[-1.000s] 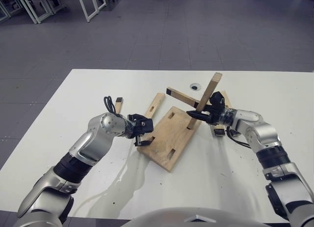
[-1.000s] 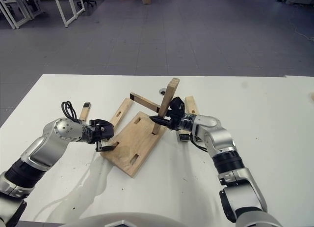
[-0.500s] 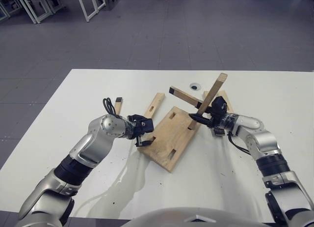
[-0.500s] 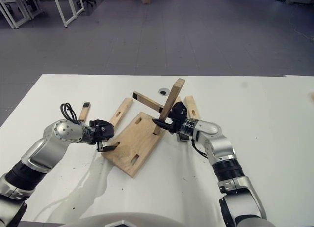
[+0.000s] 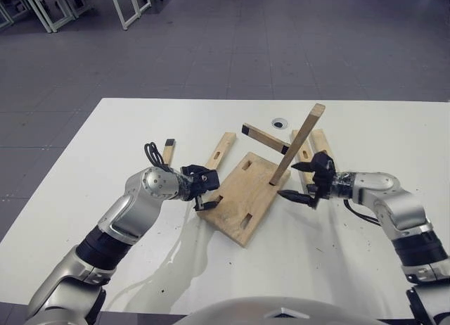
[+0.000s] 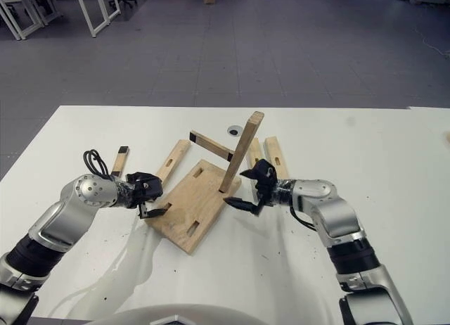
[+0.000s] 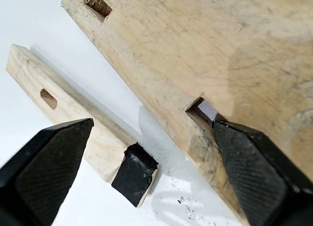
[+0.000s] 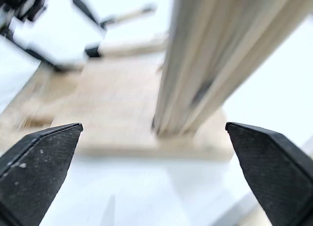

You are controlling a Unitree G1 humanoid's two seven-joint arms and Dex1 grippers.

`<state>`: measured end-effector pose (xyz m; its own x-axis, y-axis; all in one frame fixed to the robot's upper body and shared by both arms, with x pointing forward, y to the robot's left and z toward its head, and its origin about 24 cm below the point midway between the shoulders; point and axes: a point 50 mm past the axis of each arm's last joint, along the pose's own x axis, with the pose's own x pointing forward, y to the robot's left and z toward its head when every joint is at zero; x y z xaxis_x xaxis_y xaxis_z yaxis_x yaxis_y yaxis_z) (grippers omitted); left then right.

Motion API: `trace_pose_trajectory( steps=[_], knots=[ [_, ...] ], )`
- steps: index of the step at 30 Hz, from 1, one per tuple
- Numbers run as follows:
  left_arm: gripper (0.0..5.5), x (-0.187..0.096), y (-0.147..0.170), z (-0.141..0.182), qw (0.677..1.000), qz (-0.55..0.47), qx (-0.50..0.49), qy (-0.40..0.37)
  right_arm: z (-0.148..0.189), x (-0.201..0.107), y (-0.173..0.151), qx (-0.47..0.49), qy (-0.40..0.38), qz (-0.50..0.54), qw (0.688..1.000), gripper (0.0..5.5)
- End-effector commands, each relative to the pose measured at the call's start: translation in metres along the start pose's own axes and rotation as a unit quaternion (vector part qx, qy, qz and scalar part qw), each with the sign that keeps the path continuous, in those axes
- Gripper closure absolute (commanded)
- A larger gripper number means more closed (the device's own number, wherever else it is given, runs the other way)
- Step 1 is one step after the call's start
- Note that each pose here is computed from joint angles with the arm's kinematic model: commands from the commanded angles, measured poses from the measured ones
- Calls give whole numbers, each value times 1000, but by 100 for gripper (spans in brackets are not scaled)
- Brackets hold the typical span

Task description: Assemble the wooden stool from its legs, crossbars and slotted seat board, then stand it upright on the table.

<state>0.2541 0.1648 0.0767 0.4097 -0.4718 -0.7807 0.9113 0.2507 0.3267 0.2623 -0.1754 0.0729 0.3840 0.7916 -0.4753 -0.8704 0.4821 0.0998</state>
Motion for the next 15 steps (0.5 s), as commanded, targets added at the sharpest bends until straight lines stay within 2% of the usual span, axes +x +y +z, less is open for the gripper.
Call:
trace_pose_trajectory(
  steps=[1, 2, 3, 6, 8, 10, 12, 14, 15],
  knots=[
    [98, 11, -24, -20, 996, -31, -72, 35, -10, -26, -32, -43, 77, -170, 982, 3],
    [98, 10, -26, -18, 995, -22, -88, 32, -8, -37, -43, -56, 85, -233, 967, 3],
    [98, 8, -30, -15, 994, -15, -107, 25, 4, -49, -51, -42, 52, -299, 952, 26],
    [98, 2, -45, -6, 989, -5, -149, 13, 40, -75, -53, -23, -41, -412, 910, 82],
    [98, -1, -54, 1, 985, 6, -174, 9, 70, -91, -50, -4, -119, -484, 867, 128],
    [98, -4, -61, 7, 980, 19, -197, 7, 107, -98, -35, 36, -230, -503, 833, 163],
    [98, -4, -63, 9, 977, 27, -211, 8, 136, -96, -17, 73, -317, -484, 812, 199],
    [98, -4, -65, 9, 975, 32, -218, 12, 163, -91, 3, 98, -378, -444, 806, 238],
    [98, -4, -67, 9, 974, 34, -222, 14, 177, -82, 15, 112, -397, -409, 814, 238]
  ],
)
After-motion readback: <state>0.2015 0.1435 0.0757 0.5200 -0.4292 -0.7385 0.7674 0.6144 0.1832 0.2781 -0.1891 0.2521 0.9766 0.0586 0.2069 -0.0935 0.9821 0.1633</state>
